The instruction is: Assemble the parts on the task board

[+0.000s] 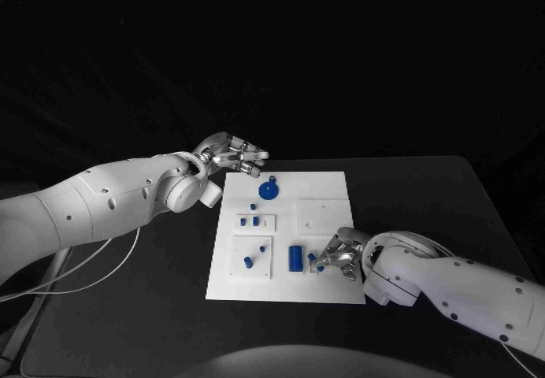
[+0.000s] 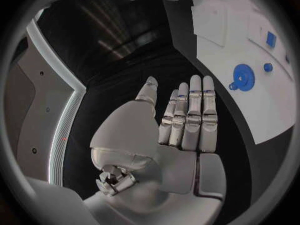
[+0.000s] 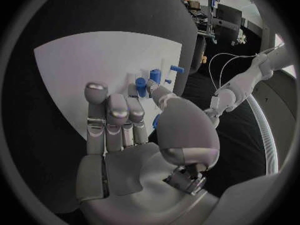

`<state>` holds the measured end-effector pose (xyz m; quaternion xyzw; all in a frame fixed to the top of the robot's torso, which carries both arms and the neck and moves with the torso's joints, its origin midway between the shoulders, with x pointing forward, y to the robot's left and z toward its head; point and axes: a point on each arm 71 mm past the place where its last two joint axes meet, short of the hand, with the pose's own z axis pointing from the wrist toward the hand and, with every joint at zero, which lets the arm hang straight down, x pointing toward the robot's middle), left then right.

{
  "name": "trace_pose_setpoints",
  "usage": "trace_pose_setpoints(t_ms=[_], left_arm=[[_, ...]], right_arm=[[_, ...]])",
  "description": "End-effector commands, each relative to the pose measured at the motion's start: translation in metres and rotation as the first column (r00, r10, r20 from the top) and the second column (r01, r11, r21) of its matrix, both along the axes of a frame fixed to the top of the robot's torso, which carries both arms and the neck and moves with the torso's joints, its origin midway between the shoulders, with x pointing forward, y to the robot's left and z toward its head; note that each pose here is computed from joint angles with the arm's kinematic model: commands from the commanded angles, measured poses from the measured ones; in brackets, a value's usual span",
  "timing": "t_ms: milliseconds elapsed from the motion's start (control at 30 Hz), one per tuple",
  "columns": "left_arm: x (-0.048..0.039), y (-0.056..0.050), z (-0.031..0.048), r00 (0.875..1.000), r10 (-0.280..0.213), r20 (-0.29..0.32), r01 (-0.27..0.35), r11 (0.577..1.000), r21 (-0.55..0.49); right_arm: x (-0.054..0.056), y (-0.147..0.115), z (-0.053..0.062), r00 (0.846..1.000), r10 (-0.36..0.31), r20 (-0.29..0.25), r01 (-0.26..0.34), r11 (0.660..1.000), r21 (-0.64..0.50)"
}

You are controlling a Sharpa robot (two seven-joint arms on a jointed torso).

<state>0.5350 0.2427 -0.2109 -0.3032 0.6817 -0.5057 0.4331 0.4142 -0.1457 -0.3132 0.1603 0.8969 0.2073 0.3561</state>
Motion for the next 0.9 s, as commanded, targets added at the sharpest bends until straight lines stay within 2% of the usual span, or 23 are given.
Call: trace_pose_setpoints(t_ms=[33,567,900], left_arm=[[-0.0007,-0.0025,0.0003,1.000,-0.017,-0.004,0.017,1.000,-0.008],[-0.0008,-0.0026,0.0002,1.000,-0.018,-0.006,0.018,1.000,-0.007],[-0.0007,-0.0032,0.0001,1.000,-0.019,-0.007,0.019,1.000,-0.007]], right_arm=[[-0.0006,0.0013,-0.0016,1.000,0.022,-0.013,-0.023,0.999,-0.024],[0.0046,0.0000,-0.0038,1.000,0.011,0.014,-0.010,0.998,-0.059],[0.0044,0.0039,-0.0034,1.000,0.024,0.019,-0.023,0.998,-0.053]])
